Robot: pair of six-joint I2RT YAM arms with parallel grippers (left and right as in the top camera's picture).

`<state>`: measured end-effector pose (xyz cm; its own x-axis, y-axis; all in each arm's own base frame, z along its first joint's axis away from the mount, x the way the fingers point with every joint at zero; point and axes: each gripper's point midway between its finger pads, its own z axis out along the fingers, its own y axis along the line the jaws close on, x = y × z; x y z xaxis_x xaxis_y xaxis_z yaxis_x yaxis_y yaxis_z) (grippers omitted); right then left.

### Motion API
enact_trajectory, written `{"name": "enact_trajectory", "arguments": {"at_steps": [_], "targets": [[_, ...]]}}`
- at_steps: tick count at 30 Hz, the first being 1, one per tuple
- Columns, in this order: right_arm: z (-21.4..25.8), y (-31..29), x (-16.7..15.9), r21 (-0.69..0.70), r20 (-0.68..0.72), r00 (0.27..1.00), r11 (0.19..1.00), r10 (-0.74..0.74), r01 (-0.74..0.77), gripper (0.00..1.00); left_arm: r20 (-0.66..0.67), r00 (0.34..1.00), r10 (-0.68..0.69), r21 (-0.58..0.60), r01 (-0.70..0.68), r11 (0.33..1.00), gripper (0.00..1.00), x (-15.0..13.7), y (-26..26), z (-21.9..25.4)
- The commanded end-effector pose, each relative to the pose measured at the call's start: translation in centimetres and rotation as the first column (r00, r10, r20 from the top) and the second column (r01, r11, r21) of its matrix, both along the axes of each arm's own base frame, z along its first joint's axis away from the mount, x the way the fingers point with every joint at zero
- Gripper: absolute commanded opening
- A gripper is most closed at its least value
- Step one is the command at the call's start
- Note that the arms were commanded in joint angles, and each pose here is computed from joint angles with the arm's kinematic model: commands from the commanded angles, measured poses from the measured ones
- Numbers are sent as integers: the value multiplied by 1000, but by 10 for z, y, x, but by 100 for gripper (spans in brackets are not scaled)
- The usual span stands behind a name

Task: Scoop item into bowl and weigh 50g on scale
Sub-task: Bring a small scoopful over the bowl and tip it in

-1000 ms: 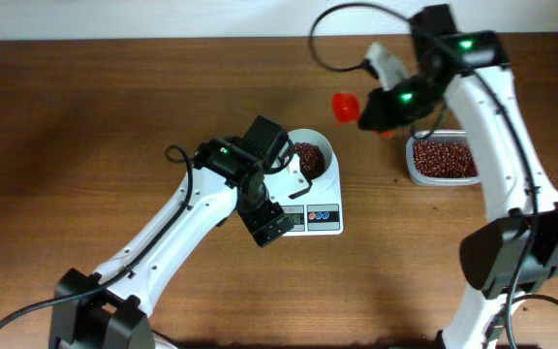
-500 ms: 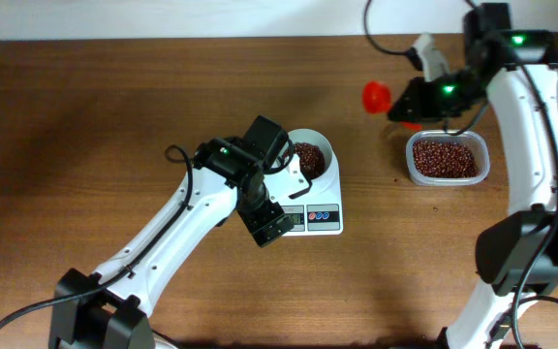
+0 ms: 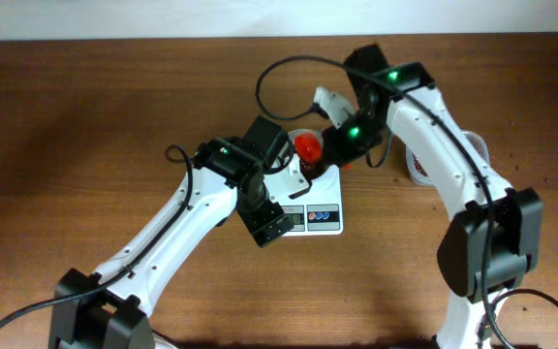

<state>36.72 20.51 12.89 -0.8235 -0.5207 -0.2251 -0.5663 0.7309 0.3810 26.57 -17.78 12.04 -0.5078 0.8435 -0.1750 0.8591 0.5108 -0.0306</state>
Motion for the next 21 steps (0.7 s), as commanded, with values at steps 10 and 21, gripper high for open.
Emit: {"name": "enact_trajectory", "arguments": {"at_steps": [10,21], "targets": [[-12,-7,11,-44,91,996,999,15,-11,4,-10,1000,-2,11,2,1000,99,0,3,-4],[-14,-3,21,-112,168,985,993,45,-27,4,-10,1000,-2,11,2,1000,99,0,3,-4]]}}
